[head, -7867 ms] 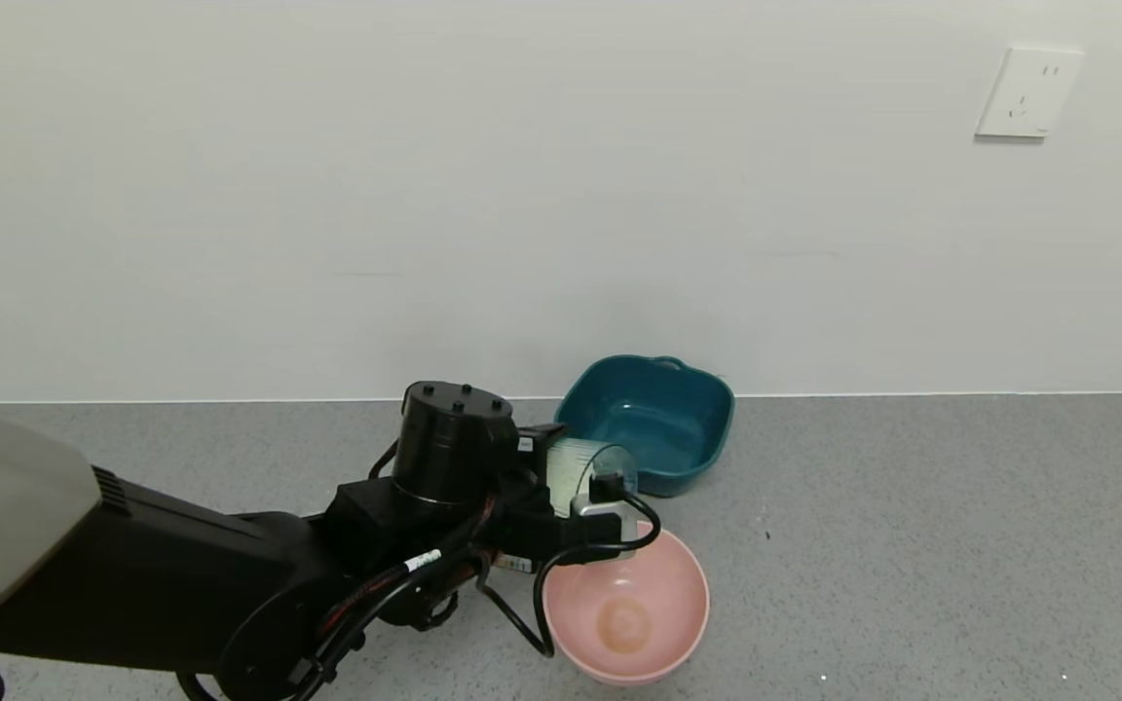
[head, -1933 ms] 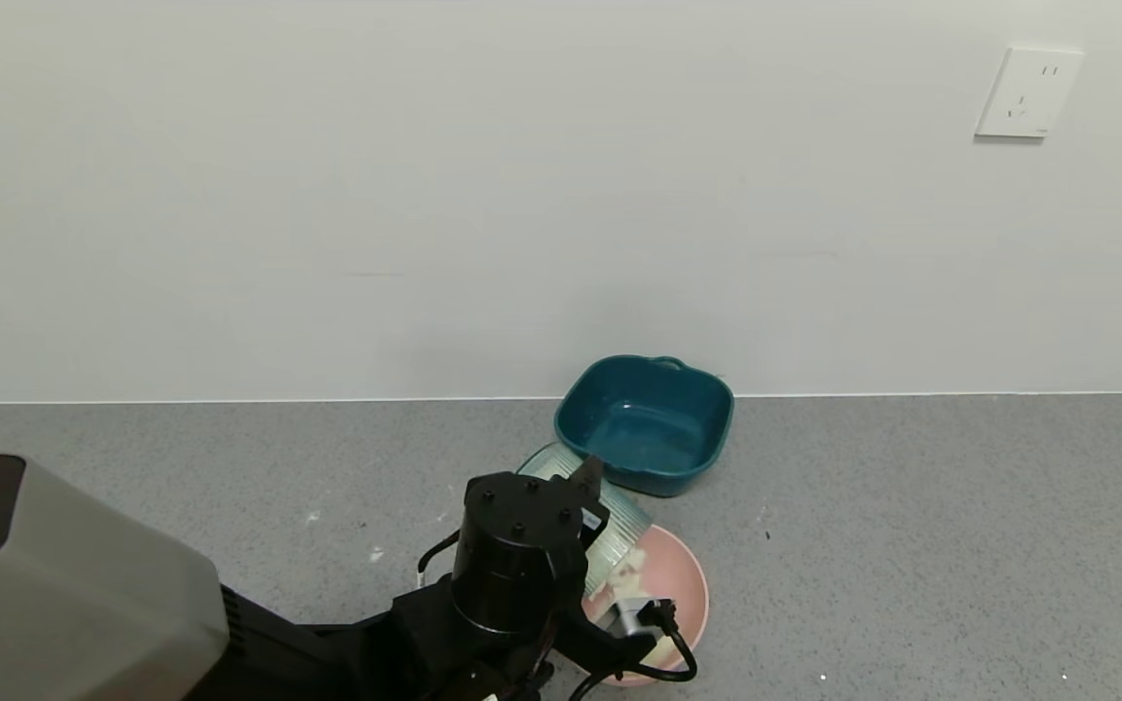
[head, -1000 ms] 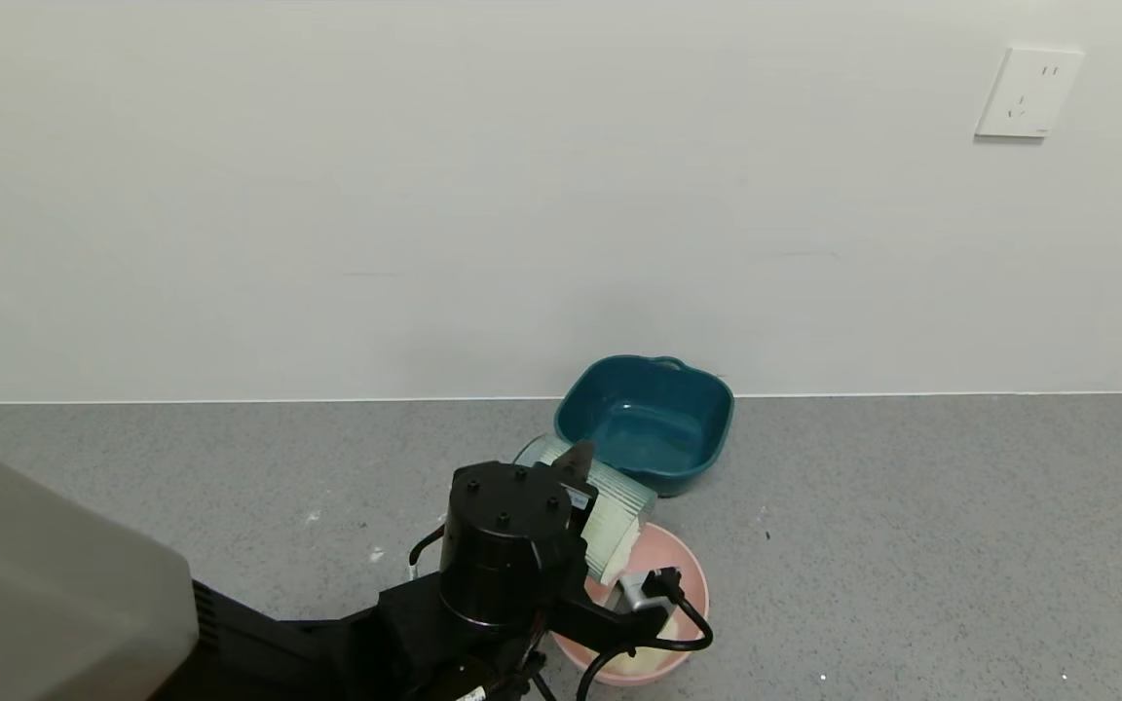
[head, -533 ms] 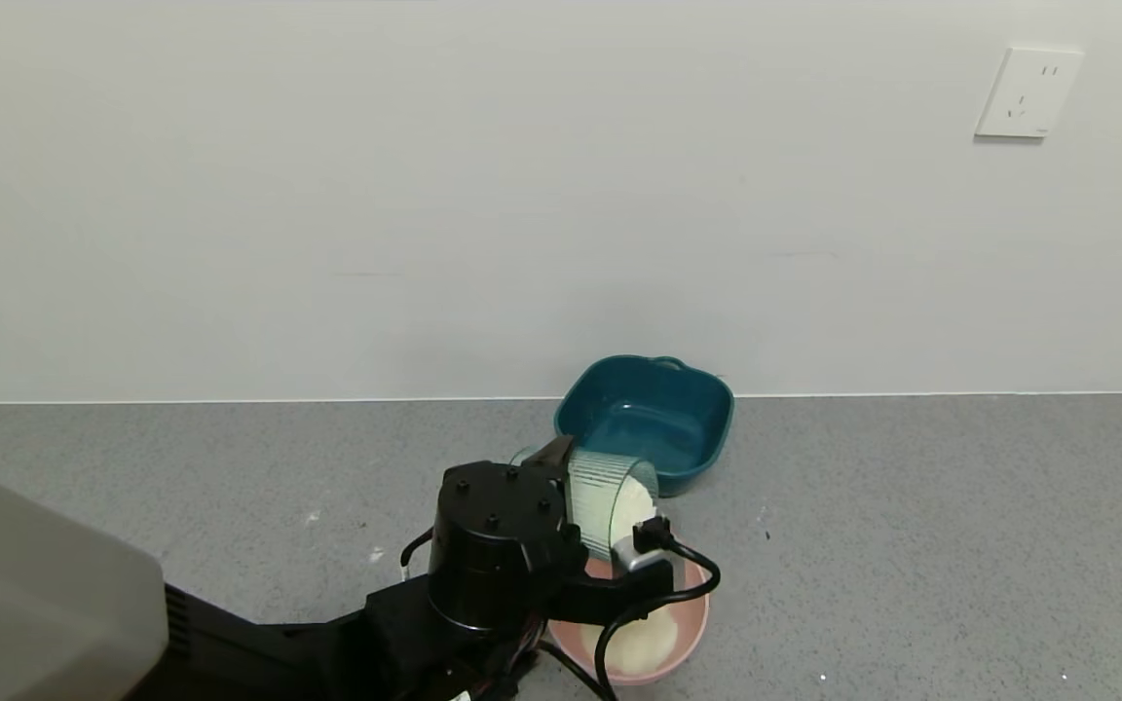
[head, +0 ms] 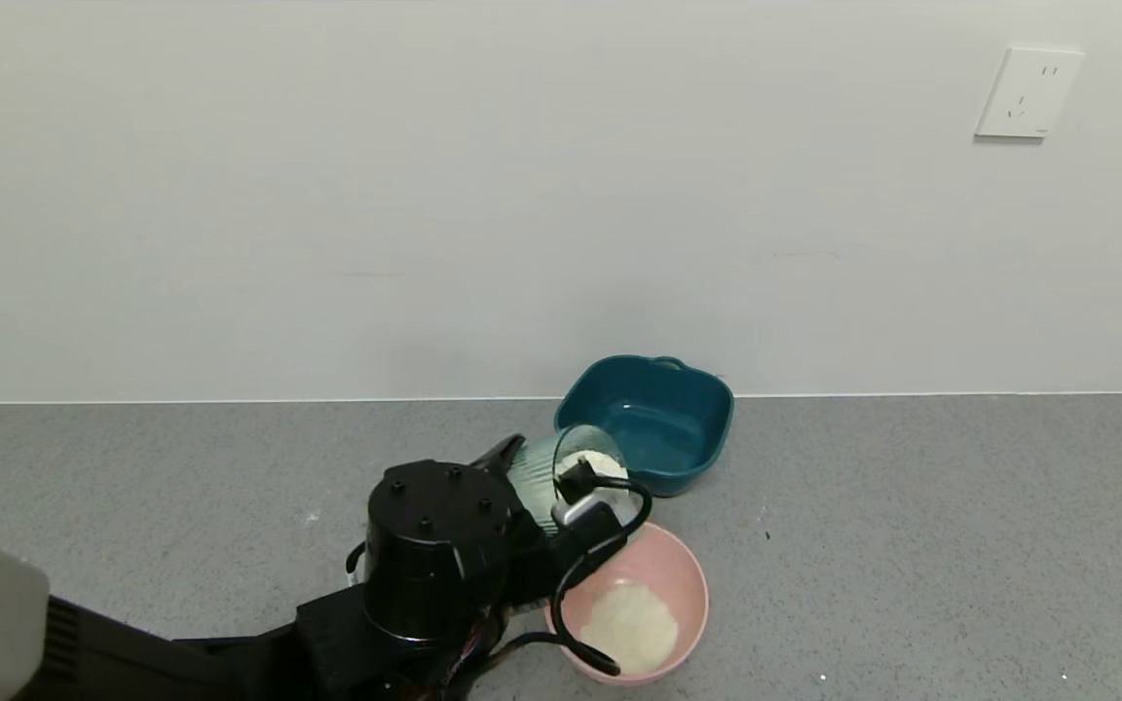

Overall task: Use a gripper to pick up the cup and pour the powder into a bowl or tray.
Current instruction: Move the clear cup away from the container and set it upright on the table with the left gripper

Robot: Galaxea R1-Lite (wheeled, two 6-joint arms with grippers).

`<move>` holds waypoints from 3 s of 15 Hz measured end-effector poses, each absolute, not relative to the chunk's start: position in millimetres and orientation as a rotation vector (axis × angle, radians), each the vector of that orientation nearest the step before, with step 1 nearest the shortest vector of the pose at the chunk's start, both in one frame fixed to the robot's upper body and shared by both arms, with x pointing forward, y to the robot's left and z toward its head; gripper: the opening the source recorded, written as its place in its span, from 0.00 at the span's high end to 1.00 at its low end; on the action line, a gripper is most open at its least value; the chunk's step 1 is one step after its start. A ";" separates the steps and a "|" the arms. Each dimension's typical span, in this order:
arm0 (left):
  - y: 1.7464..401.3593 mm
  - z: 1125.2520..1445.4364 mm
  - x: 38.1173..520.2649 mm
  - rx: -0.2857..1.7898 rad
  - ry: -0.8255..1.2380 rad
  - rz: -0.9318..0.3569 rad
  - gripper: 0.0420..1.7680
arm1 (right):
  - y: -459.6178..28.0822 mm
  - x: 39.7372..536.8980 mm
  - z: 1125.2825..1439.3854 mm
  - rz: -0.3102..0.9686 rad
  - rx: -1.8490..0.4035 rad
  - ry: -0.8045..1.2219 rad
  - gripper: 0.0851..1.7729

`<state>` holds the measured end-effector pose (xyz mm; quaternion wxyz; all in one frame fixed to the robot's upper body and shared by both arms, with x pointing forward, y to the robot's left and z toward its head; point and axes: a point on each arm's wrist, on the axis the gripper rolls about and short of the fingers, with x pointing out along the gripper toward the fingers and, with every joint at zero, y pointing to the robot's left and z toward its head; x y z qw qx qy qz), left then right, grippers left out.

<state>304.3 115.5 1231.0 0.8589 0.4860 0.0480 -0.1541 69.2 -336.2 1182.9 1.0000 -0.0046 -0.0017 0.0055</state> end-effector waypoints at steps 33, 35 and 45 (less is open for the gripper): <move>307.5 1213.1 408.5 0.043 0.223 -0.337 0.27 | -336.2 69.2 1182.9 0.011 -0.010 -0.004 0.04; 313.1 1207.2 414.8 0.036 0.246 -0.327 0.27 | -336.1 69.2 1182.9 0.011 -0.010 -0.004 0.04; 323.9 1186.7 457.7 0.016 0.238 -0.291 0.27 | -336.1 69.2 1182.9 0.012 -0.010 -0.003 0.04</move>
